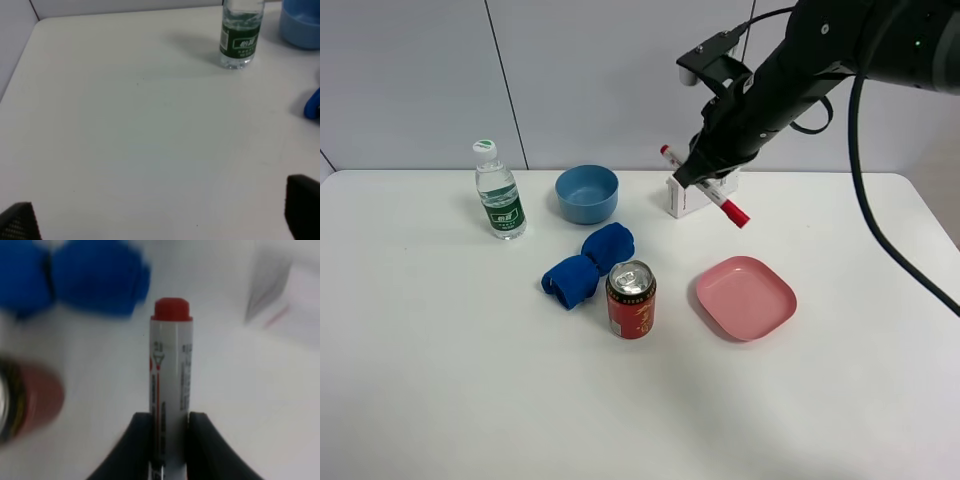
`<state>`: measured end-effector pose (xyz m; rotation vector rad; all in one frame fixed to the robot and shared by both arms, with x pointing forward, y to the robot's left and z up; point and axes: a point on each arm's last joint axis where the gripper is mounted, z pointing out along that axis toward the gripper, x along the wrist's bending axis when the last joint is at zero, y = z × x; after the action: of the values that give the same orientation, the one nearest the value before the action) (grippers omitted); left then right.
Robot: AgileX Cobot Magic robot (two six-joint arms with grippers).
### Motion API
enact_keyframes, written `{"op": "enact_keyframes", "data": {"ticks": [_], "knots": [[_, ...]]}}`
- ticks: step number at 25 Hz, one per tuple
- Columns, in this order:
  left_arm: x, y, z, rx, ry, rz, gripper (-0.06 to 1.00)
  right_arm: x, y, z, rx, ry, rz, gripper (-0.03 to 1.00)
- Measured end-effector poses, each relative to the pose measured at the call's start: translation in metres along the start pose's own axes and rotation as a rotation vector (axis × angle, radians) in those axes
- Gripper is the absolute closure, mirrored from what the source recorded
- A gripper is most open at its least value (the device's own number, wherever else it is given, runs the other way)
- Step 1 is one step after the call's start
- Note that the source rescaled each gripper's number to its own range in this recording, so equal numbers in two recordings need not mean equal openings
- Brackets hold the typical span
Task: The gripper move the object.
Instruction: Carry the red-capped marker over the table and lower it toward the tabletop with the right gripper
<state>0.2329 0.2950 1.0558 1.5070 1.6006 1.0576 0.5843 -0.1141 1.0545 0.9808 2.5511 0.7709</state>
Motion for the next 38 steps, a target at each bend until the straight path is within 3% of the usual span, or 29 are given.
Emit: {"op": "enact_keyframes", "data": {"ticks": [3,8,13,21,38], "knots": [[0.000,0.000,0.000,0.000,0.000,0.000,-0.06,0.001,0.003,0.011,-0.028,-0.008,0.191,0.97],[0.000,0.000,0.000,0.000,0.000,0.000,-0.06,0.007,-0.005,0.038,0.049,0.010,0.523,0.97],[0.000,0.000,0.000,0.000,0.000,0.000,-0.06,0.008,-0.016,0.065,0.123,-0.018,0.706,0.97],[0.000,0.000,0.000,0.000,0.000,0.000,-0.06,0.006,-0.041,0.115,0.238,-0.084,0.805,0.97],[0.000,0.000,0.000,0.000,0.000,0.000,-0.06,0.009,-0.058,0.160,0.231,-0.093,0.855,0.97]]}}
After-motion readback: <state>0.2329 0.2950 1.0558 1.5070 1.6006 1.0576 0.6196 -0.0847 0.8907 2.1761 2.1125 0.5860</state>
